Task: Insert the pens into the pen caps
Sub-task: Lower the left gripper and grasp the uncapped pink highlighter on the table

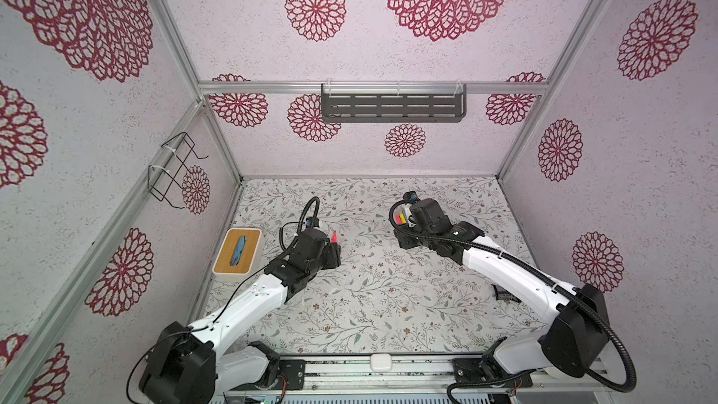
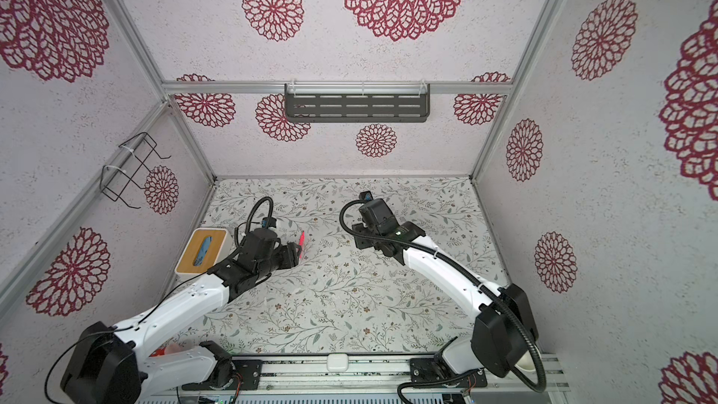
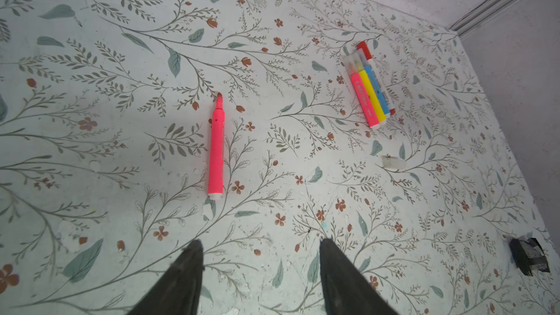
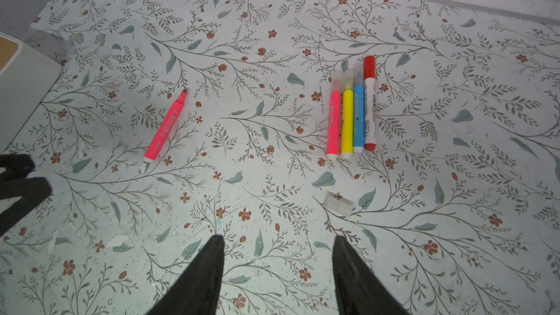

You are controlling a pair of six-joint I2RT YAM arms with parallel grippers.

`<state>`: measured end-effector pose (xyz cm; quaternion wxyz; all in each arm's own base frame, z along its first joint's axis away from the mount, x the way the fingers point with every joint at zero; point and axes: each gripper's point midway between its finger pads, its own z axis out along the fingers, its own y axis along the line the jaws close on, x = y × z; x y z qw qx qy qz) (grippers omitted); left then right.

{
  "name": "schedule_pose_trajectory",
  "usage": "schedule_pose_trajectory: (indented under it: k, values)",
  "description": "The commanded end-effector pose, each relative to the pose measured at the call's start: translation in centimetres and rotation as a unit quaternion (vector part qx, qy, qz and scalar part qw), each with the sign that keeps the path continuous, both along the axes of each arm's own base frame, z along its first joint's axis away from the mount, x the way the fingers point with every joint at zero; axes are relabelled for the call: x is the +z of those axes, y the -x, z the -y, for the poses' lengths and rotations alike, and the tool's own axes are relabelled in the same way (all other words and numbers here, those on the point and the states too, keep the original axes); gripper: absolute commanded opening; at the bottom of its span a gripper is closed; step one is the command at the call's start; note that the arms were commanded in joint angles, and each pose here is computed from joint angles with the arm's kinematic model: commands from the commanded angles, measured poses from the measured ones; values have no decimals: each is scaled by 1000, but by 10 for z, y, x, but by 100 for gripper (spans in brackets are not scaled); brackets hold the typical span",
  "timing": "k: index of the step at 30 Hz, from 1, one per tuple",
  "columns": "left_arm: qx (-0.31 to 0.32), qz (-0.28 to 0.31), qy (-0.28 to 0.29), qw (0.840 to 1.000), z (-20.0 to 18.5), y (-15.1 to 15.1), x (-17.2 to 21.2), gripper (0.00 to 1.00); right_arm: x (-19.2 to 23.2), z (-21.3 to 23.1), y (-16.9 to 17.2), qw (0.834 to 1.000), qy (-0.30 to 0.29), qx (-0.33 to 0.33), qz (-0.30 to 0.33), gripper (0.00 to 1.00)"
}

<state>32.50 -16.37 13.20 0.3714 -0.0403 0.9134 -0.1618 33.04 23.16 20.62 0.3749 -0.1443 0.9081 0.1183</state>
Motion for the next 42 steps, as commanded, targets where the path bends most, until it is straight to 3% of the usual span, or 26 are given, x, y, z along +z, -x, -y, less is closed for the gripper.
schedule_pose_trajectory:
  k: [1, 16, 27, 34, 42]
  values:
    - [-9, -16, -5, 1000, 5, -13, -8, 62, 8, 10, 3, 999, -18, -20, 19, 59]
    - [5, -107, -81, 991, 0, -60, -72, 55, -15, 47, 33, 999, -19, -47, 15, 61]
    - [15, -142, -133, 981, -10, -70, -109, 48, -20, 57, 40, 998, -29, -55, 13, 62]
    - [11, -159, -155, 975, -14, -71, -123, 39, -21, 57, 41, 998, -32, -57, 11, 62]
    - [-13, -182, -156, 971, -9, -66, -135, 16, -15, 58, 42, 997, -41, -57, 16, 62]
